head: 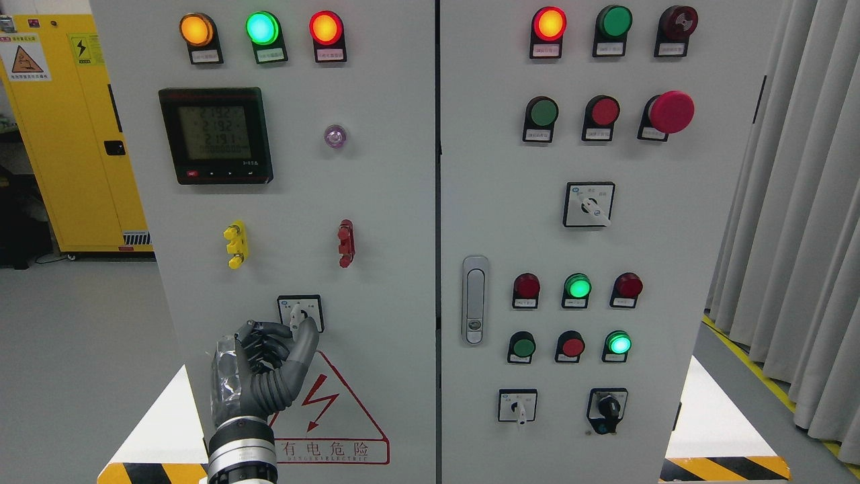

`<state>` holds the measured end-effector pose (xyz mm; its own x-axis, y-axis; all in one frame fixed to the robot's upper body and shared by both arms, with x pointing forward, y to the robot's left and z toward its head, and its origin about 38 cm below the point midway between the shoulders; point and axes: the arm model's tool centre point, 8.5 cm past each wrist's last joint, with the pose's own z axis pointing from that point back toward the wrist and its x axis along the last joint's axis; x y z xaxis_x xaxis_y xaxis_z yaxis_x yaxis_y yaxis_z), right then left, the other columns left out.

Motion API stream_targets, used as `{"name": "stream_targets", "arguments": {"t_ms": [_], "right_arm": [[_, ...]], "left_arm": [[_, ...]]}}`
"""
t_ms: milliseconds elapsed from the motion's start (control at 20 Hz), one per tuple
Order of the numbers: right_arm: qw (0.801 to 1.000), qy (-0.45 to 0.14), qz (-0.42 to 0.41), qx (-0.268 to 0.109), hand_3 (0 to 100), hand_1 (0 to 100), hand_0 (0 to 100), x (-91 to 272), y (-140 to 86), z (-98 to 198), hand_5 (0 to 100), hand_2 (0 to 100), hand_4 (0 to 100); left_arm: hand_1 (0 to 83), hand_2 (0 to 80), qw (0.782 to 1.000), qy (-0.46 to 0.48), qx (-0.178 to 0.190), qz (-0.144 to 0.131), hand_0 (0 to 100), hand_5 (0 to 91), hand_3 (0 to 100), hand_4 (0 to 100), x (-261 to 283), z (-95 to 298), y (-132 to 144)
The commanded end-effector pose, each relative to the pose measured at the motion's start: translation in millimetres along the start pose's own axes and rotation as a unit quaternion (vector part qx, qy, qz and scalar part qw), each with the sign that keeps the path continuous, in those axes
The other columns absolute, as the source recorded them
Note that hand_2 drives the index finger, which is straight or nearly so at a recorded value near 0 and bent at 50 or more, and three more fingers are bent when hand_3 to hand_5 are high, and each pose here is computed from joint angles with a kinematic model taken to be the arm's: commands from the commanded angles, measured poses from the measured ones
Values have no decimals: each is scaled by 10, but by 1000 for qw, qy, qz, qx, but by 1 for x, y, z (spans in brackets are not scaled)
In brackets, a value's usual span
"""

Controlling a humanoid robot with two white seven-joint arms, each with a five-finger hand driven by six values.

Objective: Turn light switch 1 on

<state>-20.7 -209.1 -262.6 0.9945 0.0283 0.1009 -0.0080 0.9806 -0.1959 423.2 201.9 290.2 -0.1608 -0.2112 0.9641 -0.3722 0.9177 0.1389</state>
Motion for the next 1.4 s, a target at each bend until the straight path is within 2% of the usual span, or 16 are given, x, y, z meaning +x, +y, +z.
{"name": "stream_targets", "arguments": {"t_ms": [0, 600, 850, 1350], "right_arm": [[1000, 4, -14, -1, 0, 500, 0, -1, 0, 0, 0, 40, 0], [1000, 4, -14, -1, 0, 500, 0, -1, 0, 0, 0, 40, 0], [1000, 4, -14, -1, 0, 500, 0, -1, 0, 0, 0, 40, 0], [1000, 4, -14, -1, 0, 500, 0, -1, 0, 0, 0, 40, 0]], "left_arm": [[657, 609, 1000, 2, -2, -2, 235, 841, 877, 903, -1, -1, -2], [634, 610, 1000, 2, -3, -2, 236, 844, 878, 904, -1, -2, -4], [595, 611, 1000, 1, -3, -2, 234, 847, 878, 906, 0, -3, -4], [591, 609, 1000, 6, -5, -4, 245, 845, 879, 905, -3, -5, -6]]}}
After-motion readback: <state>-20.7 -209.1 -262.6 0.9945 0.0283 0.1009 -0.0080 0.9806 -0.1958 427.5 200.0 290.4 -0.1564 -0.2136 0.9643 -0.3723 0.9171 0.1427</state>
